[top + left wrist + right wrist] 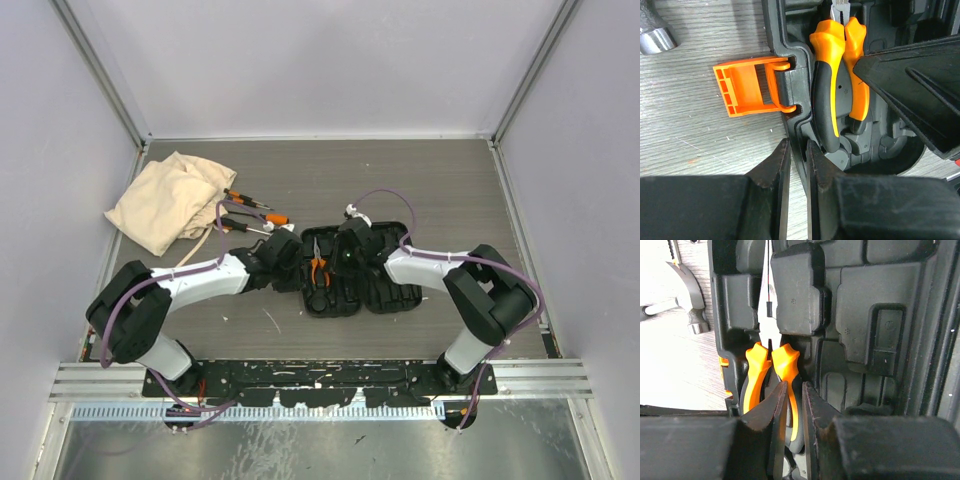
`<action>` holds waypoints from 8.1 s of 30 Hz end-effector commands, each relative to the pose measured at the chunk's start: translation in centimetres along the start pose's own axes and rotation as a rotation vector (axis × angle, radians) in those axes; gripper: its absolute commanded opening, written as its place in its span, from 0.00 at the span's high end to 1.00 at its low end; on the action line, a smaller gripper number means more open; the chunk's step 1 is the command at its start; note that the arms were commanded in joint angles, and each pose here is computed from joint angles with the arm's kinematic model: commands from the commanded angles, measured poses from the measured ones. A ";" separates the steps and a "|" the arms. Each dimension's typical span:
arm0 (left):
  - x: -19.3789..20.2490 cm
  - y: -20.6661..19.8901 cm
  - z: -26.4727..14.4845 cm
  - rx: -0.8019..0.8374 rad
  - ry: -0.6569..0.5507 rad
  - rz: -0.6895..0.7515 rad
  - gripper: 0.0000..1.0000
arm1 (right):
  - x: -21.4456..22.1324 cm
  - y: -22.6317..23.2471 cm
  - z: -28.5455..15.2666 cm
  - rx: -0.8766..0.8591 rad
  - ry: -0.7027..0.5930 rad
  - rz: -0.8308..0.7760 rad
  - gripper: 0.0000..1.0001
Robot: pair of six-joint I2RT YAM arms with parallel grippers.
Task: Sort the tools into containers
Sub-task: Adjust the pliers in the storage box.
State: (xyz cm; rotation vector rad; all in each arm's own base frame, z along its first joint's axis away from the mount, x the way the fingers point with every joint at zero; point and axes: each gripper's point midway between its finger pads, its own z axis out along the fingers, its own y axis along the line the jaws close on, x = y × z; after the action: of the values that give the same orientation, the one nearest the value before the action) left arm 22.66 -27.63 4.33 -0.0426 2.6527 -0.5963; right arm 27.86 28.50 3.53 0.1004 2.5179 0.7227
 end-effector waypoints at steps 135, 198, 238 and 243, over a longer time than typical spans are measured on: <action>-4.6 -4.4 -0.6 -0.133 -0.043 0.074 0.92 | -1.5 -0.5 -2.8 -0.120 -0.041 -0.016 0.70; 2.7 3.5 4.3 -0.492 0.189 0.070 1.00 | 1.0 -1.9 -1.2 -0.096 0.049 0.009 0.89; 1.2 0.5 2.8 -0.306 0.115 0.090 0.97 | 5.0 -7.4 -0.8 0.150 0.110 -0.007 0.93; -1.5 -2.2 0.4 -0.234 0.039 0.097 0.86 | 2.3 -5.2 -2.0 0.101 0.034 -0.017 0.86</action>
State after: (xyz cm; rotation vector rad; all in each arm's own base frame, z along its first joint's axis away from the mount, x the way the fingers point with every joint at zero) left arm 25.83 -30.29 4.80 -0.0420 2.6810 -0.2728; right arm 27.44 26.56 3.26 0.0951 2.4683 0.7747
